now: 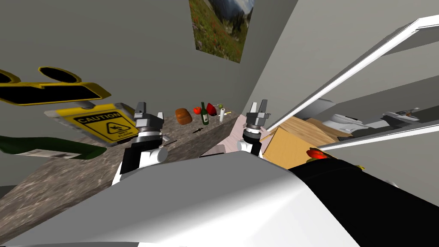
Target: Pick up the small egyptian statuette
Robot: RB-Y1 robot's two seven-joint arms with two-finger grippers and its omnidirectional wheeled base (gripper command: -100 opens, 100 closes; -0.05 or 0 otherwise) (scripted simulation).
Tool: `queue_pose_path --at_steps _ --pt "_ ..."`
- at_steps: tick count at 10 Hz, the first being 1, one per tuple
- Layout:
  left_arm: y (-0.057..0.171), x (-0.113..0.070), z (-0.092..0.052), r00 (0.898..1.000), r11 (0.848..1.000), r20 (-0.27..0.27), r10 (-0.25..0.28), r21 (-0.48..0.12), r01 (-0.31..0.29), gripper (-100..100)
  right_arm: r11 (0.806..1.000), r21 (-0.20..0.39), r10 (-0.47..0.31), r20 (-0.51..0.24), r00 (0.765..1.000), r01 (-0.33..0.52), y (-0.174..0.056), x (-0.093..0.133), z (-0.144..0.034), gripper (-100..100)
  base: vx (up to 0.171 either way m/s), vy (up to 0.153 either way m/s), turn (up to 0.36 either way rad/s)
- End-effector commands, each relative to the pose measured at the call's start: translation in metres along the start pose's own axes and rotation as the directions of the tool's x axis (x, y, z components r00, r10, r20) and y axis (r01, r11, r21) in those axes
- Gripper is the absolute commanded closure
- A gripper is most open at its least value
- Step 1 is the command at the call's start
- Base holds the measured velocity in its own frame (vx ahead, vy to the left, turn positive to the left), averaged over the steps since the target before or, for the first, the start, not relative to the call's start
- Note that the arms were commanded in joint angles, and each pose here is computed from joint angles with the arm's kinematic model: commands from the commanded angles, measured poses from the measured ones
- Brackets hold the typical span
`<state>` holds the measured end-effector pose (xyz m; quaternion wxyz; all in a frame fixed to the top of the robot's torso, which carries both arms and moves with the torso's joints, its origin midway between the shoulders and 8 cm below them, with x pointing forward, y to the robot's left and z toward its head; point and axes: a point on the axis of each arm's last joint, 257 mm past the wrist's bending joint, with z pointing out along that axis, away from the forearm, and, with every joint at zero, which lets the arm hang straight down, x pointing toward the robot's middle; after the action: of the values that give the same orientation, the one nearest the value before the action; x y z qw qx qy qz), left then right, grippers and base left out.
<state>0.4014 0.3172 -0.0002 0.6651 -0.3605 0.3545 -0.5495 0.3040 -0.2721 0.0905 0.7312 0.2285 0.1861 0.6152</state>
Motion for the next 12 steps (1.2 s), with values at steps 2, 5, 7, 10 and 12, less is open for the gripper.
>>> queue_pose_path --at_steps 2,5,7,10,12 --pt "0.011 -0.011 0.006 1.000 0.998 0.013 -0.022 -0.054 0.023 -100 1.000 0.000 0.000 0.000 1.000 0.000 0.000 0.000 0.000 0 0.022 -0.078 0.039" --pt "0.026 -0.020 0.009 0.999 0.992 0.027 -0.040 -0.117 0.043 -100 1.000 0.000 0.000 0.000 1.000 0.000 0.000 0.000 0.000 0 0.019 -0.056 0.025" --pt "0.038 -0.019 0.007 0.999 0.986 0.028 -0.040 -0.163 0.044 -100 1.000 0.000 0.000 0.000 1.000 0.000 0.000 0.000 0.000 0 0.018 -0.046 0.013" --pt "0.052 -0.028 0.008 0.997 0.972 0.048 -0.060 -0.224 0.069 -100 1.000 0.000 0.000 0.000 1.000 0.000 0.000 0.000 0.000 0 0.020 -0.055 0.022" --pt "0.064 -0.037 0.009 0.994 0.958 0.070 -0.083 -0.269 0.099 -100 1.000 0.000 0.000 0.000 1.000 0.000 0.000 0.000 0.000 0 0.022 -0.078 0.030"
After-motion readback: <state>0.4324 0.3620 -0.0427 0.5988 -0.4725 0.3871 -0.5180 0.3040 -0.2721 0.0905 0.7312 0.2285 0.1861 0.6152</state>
